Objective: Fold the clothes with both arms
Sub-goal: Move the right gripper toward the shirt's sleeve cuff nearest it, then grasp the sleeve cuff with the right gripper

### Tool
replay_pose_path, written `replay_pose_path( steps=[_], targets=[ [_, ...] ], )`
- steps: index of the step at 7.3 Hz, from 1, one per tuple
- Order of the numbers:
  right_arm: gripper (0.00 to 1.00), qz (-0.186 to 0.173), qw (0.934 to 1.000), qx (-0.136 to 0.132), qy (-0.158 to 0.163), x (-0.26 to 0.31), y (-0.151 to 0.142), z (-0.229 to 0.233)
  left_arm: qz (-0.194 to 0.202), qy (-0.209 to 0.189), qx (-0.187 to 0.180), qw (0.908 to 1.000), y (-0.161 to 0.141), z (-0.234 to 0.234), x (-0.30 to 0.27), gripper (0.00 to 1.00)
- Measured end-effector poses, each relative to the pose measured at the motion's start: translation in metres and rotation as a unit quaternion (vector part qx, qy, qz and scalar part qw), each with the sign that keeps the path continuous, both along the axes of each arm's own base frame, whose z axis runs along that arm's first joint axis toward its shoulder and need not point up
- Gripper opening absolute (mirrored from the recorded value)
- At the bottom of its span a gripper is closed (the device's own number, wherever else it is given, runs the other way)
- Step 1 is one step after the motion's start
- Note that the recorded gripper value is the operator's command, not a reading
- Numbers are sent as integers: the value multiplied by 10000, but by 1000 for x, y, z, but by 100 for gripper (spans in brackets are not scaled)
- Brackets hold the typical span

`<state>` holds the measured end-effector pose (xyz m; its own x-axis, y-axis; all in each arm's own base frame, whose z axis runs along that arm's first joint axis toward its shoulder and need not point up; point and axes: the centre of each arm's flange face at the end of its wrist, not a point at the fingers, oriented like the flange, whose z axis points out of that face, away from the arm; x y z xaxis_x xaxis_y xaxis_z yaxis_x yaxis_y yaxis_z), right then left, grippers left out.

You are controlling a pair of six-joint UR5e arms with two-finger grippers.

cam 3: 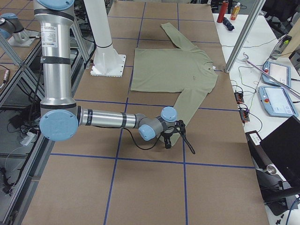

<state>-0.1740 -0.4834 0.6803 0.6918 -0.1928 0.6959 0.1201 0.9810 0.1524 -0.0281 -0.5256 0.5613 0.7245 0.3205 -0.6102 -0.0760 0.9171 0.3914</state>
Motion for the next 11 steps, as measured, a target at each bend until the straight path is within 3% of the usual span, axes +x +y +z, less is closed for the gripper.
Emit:
replay_pose_path(
  steps=[1, 4, 6, 8, 11],
  targets=[
    [67, 3, 10000, -4, -4, 0, -1, 0, -1, 1, 3, 10000, 0, 0, 0, 100],
    [24, -3, 10000, 32, -80, -2, -4, -9, 4, -1, -10, 10000, 0, 1, 0, 100],
    [16, -5, 10000, 32, -92, -2, -5, -10, 8, -3, -27, 10000, 0, 3, 0, 100],
    [0, -5, 10000, 22, -88, -2, -5, -10, 5, -3, -27, 10000, -1, 3, 0, 100],
    [0, 27, 9998, 57, -177, 1, -6, -21, 7, -2, -29, 10000, -1, 3, 1, 100]
  ],
)
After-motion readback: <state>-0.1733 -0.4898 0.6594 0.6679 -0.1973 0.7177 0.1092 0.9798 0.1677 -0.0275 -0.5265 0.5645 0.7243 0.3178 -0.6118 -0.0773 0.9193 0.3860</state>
